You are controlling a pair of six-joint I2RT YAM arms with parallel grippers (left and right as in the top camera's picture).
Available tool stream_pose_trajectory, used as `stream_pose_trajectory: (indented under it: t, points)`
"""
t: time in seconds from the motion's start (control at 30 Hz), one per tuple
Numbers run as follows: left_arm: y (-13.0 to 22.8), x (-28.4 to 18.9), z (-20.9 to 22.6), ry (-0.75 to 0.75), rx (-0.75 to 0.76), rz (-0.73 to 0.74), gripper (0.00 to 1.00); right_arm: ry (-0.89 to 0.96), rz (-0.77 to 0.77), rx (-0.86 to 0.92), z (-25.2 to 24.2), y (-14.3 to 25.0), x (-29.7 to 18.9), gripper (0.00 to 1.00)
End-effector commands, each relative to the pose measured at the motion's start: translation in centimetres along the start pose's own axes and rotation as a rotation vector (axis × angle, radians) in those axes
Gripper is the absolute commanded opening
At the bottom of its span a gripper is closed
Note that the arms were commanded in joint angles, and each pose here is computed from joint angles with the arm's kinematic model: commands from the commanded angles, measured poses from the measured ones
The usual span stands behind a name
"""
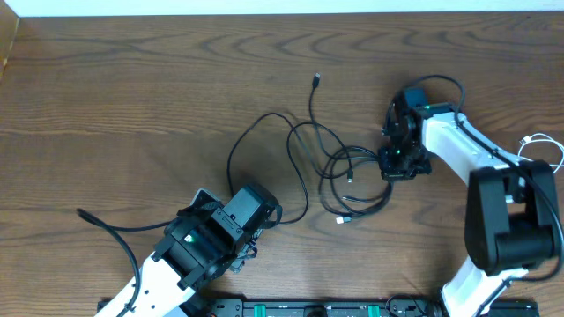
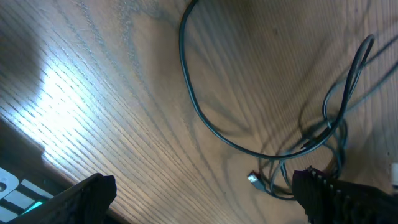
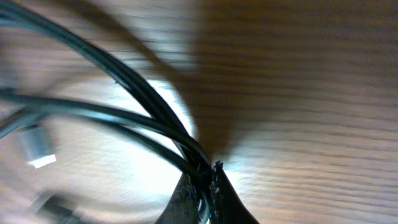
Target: Untangle cables
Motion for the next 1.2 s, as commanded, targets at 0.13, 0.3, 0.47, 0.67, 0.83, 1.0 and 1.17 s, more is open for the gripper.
stream_pose_trajectory:
  t: [0.13,0.3,0.47,0.67,0.83,1.0,1.17]
  points:
    - [-0.2,-0.5,-0.3,0.021,0.002,-0.011,0.96,-0.157,-0.412,-0.181,3.7,0.6,-11.9,0.01]
    - [-0.2,-0.5,-0.3,0.021,0.003,-0.011,0.96,-0.139,-0.531,-0.289,5.5,3.2,-15.8,0.01]
    - [-0.2,-0.5,-0.3,0.021,0.003,-0.01,0.96,-0.136,-0.58,-0.308,6.1,4.2,-17.3,0.01]
    - [-0.1,-0.5,-0.3,0.019,0.003,-0.003,0.96,-0.182,-0.564,-0.173,6.1,4.2,-17.2,0.01]
    - [-0.1,-0.5,-0.3,0.019,0.003,-0.003,0.96,-0.273,-0.578,-0.19,6.8,4.1,-17.4,0.01]
    - [-0.1,-0.5,-0.6,0.042,-0.016,-0.006,0.96,-0.331,-0.596,-0.214,7.3,4.0,-17.7,0.01]
    - [-0.4,-0.5,-0.7,0.054,-0.016,-0.036,0.96,-0.332,-0.604,-0.208,7.3,3.8,-17.8,0.1]
Point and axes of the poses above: each gripper's point midway between its finger pads, its own x axis out along the fingers, its own z axis along the line the jaws close on, y = z × x, the point moved 9 cm from there along -x, back along the fingers, and after that the axes turned 12 degrees about -x, right-handed, at the moved point
